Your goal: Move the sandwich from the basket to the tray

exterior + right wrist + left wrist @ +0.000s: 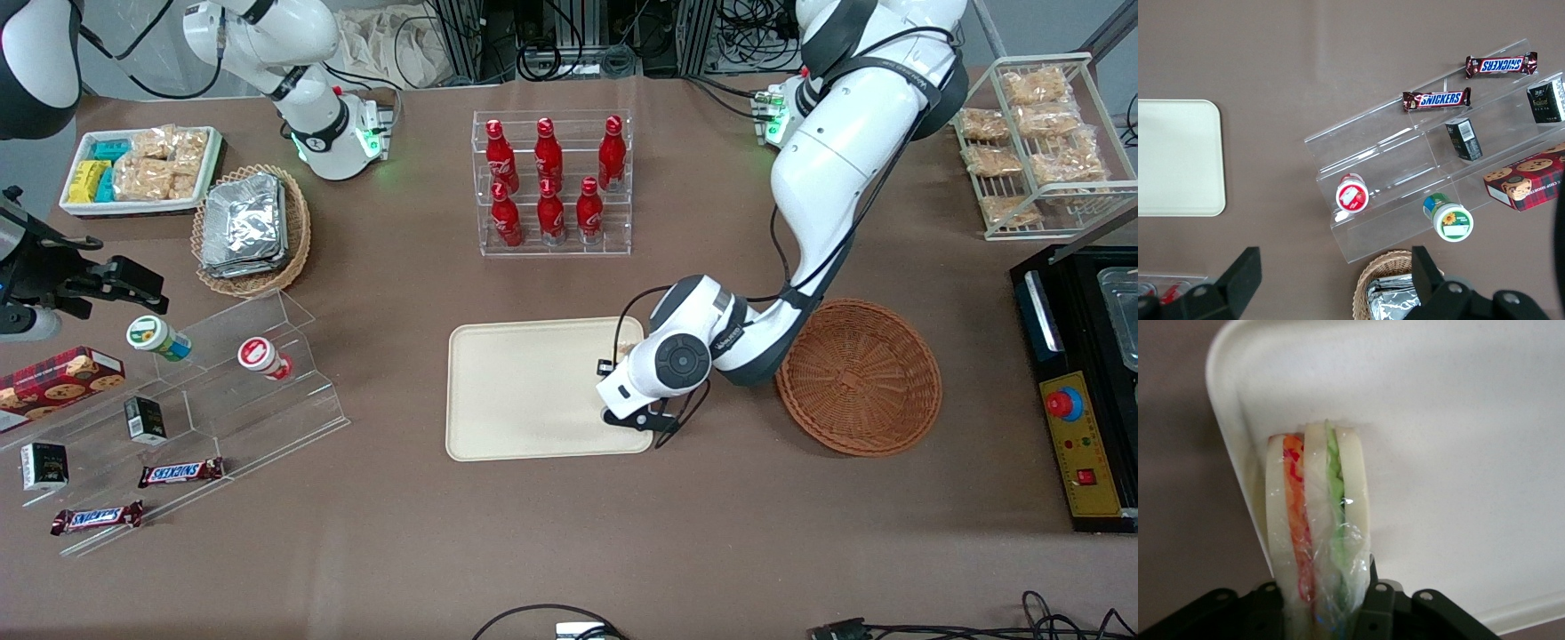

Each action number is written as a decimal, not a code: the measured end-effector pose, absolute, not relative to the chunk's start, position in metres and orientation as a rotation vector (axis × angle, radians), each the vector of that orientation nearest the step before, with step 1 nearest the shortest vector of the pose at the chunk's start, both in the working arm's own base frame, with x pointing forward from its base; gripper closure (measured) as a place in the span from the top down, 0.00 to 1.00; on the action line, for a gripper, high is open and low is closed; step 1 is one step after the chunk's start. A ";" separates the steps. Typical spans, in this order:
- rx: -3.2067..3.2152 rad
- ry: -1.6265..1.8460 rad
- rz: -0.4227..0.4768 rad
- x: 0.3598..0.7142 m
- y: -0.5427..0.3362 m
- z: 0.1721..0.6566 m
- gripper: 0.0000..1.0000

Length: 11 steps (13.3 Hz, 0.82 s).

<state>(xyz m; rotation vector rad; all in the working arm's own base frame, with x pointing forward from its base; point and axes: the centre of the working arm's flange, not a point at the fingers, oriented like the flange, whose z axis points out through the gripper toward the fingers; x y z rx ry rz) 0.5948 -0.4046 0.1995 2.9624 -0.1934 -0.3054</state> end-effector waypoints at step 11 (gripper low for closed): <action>3.130 0.116 -0.297 0.635 -0.217 0.462 1.00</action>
